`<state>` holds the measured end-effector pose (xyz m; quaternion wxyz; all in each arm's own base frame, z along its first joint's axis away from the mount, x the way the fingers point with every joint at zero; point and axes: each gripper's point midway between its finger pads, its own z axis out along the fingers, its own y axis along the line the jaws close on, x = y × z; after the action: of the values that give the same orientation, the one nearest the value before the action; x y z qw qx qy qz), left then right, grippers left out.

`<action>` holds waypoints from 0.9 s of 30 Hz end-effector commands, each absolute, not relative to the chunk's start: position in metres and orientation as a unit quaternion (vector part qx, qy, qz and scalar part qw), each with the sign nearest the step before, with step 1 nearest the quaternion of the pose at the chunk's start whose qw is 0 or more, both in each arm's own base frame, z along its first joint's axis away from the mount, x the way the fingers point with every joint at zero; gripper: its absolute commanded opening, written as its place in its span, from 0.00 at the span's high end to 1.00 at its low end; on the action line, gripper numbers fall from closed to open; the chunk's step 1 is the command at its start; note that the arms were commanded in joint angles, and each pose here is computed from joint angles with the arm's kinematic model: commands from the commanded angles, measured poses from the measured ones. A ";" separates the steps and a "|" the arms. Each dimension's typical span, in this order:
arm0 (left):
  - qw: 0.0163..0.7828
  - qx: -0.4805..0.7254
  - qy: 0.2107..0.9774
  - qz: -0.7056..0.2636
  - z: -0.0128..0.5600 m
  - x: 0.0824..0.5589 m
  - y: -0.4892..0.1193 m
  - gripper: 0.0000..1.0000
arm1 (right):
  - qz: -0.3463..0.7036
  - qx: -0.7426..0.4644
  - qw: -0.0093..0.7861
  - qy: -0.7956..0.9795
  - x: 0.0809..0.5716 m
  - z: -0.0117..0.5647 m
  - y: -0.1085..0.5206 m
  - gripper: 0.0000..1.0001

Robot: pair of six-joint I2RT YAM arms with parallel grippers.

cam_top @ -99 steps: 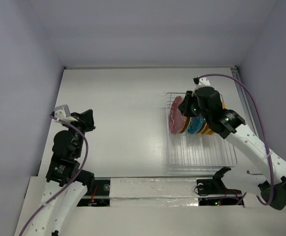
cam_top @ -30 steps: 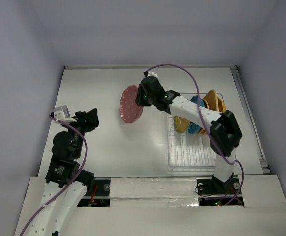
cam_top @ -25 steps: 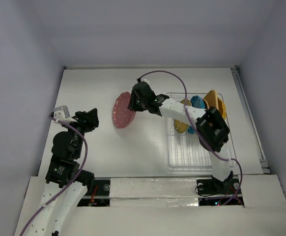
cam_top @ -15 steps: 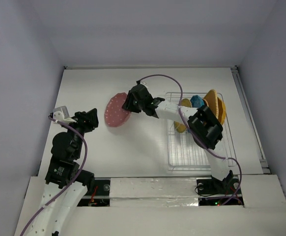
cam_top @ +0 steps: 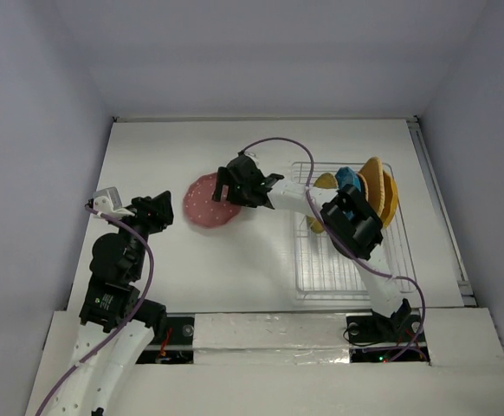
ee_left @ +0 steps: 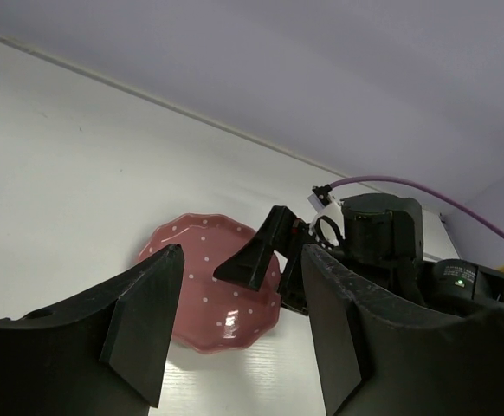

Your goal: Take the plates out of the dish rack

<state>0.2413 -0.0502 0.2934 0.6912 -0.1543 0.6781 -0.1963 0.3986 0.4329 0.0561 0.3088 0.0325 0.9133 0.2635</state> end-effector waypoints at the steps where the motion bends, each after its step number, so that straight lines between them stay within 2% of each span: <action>1: 0.700 -0.153 0.667 -0.205 0.299 0.242 -0.052 0.46 | 0.241 0.006 0.325 0.914 0.398 0.064 0.442 0.00; 3: 0.700 -0.153 0.667 -0.204 0.298 0.242 -0.052 0.46 | 0.214 -0.001 0.337 0.917 0.399 0.063 0.436 0.00; 7: 0.699 -0.152 0.668 -0.204 0.298 0.243 -0.052 0.46 | 0.082 -0.019 0.366 0.927 0.404 0.058 0.412 0.00; 10: 0.698 -0.152 0.670 -0.202 0.297 0.243 -0.052 0.46 | 0.046 -0.028 0.388 0.920 0.411 0.069 0.407 0.00; 14: 0.697 -0.152 0.671 -0.202 0.296 0.244 -0.052 0.46 | 0.030 -0.026 0.419 0.907 0.417 0.104 0.396 0.00; 19: 0.697 -0.152 0.671 -0.201 0.296 0.244 -0.052 0.46 | 0.071 -0.017 0.474 0.877 0.410 0.189 0.381 0.00; 20: 0.697 -0.152 0.671 -0.201 0.296 0.244 -0.052 0.46 | 0.079 -0.015 0.482 0.873 0.407 0.202 0.377 0.04; 21: 0.697 -0.152 0.671 -0.201 0.296 0.244 -0.052 0.46 | 0.084 -0.017 0.491 0.867 0.403 0.215 0.371 0.11; 22: 0.697 -0.152 0.671 -0.201 0.296 0.244 -0.052 0.46 | 0.096 -0.009 0.510 0.855 0.394 0.240 0.356 0.25; 23: 0.697 -0.152 0.671 -0.202 0.297 0.243 -0.052 0.46 | 0.095 -0.003 0.519 0.849 0.389 0.250 0.345 0.72; 24: 0.697 -0.152 0.671 -0.202 0.297 0.243 -0.052 0.47 | 0.091 0.002 0.526 0.845 0.383 0.259 0.333 0.90; 25: 0.698 -0.152 0.670 -0.202 0.297 0.243 -0.052 0.47 | 0.082 0.006 0.532 0.843 0.376 0.265 0.319 1.00; 27: 0.699 -0.152 0.669 -0.203 0.298 0.243 -0.052 0.54 | 0.067 0.020 0.536 0.841 0.362 0.272 0.278 1.00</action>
<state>0.2414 -0.0503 0.2933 0.6910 -0.1546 0.6782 -0.1965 0.3689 0.3235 0.2478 0.5030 -0.0062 0.8590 0.0954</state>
